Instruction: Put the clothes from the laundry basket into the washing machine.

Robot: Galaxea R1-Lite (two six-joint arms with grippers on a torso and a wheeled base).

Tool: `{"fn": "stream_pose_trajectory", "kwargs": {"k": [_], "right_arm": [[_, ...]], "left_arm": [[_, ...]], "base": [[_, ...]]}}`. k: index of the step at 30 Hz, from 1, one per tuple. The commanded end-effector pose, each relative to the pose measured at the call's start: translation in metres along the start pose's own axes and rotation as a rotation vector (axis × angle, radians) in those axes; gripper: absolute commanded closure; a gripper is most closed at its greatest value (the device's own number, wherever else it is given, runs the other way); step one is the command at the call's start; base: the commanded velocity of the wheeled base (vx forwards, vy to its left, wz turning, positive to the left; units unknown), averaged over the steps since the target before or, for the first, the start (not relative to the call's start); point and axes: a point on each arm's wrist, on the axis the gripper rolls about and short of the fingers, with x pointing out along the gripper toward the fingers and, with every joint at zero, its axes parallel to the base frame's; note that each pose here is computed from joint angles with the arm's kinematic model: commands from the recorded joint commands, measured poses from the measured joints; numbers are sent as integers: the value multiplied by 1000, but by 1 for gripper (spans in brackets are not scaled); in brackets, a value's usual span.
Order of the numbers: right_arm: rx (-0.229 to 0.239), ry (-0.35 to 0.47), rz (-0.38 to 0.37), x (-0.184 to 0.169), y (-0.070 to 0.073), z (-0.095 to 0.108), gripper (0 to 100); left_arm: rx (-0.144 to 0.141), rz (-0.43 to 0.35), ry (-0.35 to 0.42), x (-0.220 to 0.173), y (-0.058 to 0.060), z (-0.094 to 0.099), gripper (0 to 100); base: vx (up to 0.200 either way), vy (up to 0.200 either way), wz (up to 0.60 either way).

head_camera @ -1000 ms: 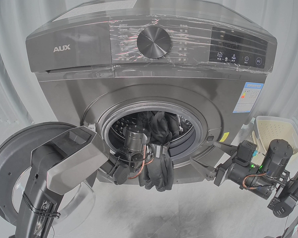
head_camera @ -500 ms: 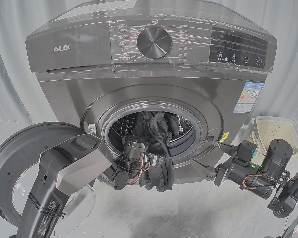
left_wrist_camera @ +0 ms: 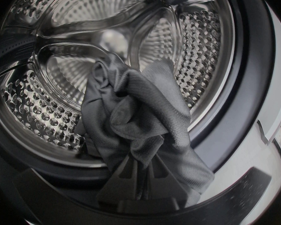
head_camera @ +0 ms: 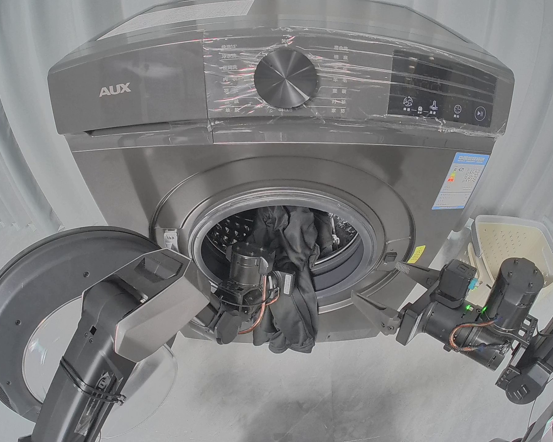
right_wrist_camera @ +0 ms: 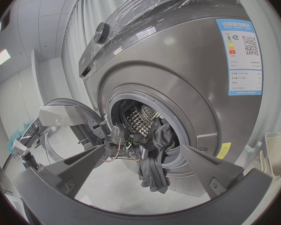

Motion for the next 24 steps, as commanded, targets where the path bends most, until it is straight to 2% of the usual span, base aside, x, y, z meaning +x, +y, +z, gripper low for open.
{"fn": "stream_pose_trajectory", "kwargs": {"k": [1, 2, 3, 4, 6, 11, 17, 18, 22, 24], "right_arm": [[0, -2, 3, 0, 1, 0, 0], [0, -2, 3, 0, 1, 0, 0], [0, -1, 3, 1, 1, 0, 0], [0, -1, 3, 1, 1, 0, 0], [0, -2, 3, 0, 1, 0, 0], [0, -4, 3, 1, 1, 1, 0], [0, -4, 3, 1, 1, 1, 0], [0, -4, 3, 1, 1, 1, 0], [0, -4, 3, 1, 1, 1, 0], [0, -4, 2, 1, 1, 1, 0]], "left_arm": [[-73, 42, -190, 21, -4, 31, 100], [-73, 42, -190, 21, -4, 31, 100], [-81, 50, -236, 27, -4, 39, 100], [-81, 50, -236, 27, -4, 39, 100], [-92, 60, -288, 31, -3, 51, 100], [-103, 60, -364, 38, -2, 65, 100], [-104, 72, -371, 39, 1, 66, 100], [-104, 72, -371, 39, 1, 66, 0], [-116, 70, -368, 37, 0, 67, 0], [-121, 64, -329, 28, -3, 71, 0]], "base": [[0, 0, 0], [0, 0, 0], [0, 0, 0], [0, 0, 0], [0, 0, 0], [0, 0, 0], [0, 0, 0], [0, 0, 0], [0, 0, 0], [0, 0, 0]]}}
